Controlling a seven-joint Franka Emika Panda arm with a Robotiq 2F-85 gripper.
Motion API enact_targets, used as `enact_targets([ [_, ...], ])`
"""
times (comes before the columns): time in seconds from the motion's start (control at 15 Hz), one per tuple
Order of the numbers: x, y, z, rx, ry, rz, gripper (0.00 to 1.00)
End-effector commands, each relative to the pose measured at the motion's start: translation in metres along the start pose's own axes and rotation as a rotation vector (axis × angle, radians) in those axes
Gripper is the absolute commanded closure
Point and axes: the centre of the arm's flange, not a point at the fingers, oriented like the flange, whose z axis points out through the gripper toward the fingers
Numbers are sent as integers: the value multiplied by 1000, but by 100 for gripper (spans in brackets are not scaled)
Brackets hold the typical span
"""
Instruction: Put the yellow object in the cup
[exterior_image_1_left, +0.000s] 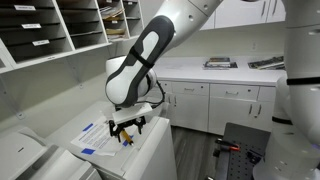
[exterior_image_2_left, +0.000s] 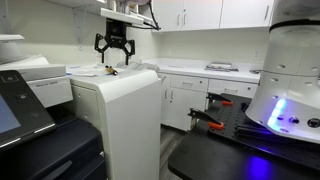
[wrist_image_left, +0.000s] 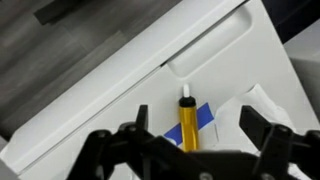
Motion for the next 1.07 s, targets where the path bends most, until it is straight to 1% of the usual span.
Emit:
enact_targets([
  [0.0, 9, -7, 10, -42, -4, 23, 8],
  [0.07, 11, -7, 13, -49, -5, 26, 13],
  [0.13, 12, -7, 16, -56, -8, 25, 16],
  [0.2, 13, -7, 18, -56, -8, 19, 21],
  [0.33, 13, -8, 20, -61, -9, 7, 45],
  [0.4, 13, -9, 21, -65, -11, 2, 47],
  [0.47, 13, -10, 22, -70, -13, -1, 54],
  [0.67, 12, -11, 24, -84, -11, -17, 79],
  [0.87, 12, -10, 25, -97, -12, -29, 99],
  [1.0, 12, -10, 25, -101, -17, -33, 95],
])
